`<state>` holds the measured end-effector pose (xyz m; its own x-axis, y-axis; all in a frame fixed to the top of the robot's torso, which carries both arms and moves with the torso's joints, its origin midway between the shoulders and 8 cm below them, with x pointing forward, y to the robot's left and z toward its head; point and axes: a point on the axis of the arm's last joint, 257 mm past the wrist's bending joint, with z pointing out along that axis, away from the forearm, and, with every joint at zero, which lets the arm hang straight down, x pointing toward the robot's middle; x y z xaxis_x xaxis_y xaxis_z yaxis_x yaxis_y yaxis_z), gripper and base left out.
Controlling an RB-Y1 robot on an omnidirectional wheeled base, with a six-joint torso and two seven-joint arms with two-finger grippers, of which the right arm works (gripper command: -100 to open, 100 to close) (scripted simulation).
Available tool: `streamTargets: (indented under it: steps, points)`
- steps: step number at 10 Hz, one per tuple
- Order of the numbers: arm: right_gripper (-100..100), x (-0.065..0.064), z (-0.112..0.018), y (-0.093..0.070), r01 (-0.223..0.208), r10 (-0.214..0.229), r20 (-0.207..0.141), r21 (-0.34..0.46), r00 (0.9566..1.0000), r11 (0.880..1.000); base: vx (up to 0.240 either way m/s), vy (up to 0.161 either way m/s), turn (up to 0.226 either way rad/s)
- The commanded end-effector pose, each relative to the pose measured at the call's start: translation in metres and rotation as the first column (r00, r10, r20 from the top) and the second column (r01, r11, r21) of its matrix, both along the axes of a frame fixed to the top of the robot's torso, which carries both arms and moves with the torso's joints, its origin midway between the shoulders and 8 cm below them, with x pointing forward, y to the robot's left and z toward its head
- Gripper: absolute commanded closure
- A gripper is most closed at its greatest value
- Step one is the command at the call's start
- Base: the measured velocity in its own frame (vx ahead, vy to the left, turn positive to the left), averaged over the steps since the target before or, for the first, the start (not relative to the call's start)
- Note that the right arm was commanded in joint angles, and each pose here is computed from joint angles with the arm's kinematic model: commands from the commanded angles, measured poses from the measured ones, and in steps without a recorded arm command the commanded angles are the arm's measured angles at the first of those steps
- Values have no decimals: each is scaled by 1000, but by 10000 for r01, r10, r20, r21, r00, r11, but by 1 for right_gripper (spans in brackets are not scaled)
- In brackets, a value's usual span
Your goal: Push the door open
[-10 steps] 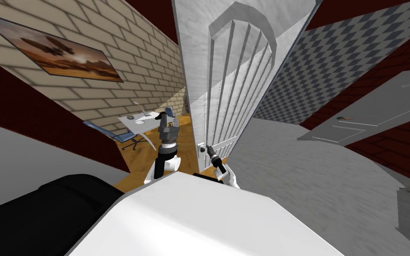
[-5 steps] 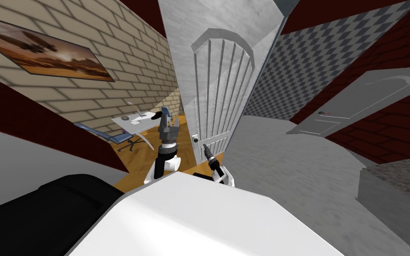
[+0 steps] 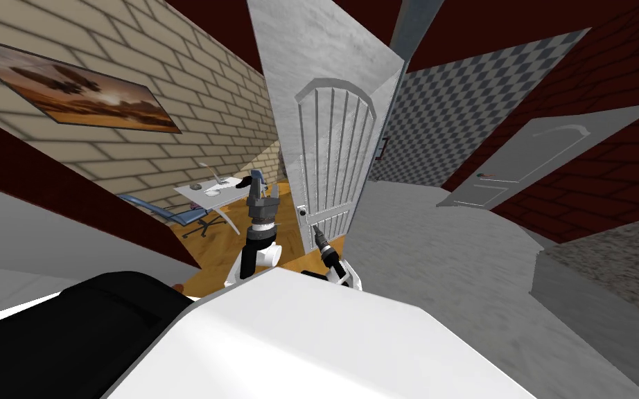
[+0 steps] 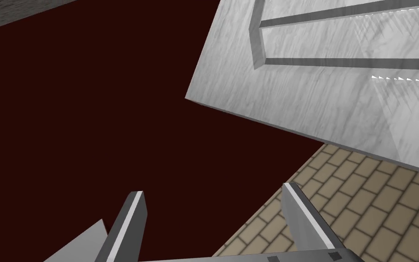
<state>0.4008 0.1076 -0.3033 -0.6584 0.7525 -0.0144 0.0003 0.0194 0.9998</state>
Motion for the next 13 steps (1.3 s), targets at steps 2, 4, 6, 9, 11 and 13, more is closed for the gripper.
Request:
streamTargets:
  steps: [2, 4, 6, 9, 11, 13]
  points:
    - [-100, 3, -5, -7, 61, -60, 59, -165, 10000, 9998, 147, 161, 17]
    - [-100, 7, -5, -10, 125, -123, 104, -190, 9999, 9997, 243, 195, 33]
    - [-100, 11, -2, -7, 184, -183, 145, -99, 9997, 9998, 183, 195, 25]
    - [-100, 14, 2, -2, 219, -220, 163, 52, 9996, 9997, 157, 115, 22]
    - [100, 14, 2, -2, 219, -220, 163, 52, 9996, 9997, -14, -14, 2]
    - [100, 14, 2, -2, 219, -220, 163, 52, 9996, 9997, -21, -18, -2]
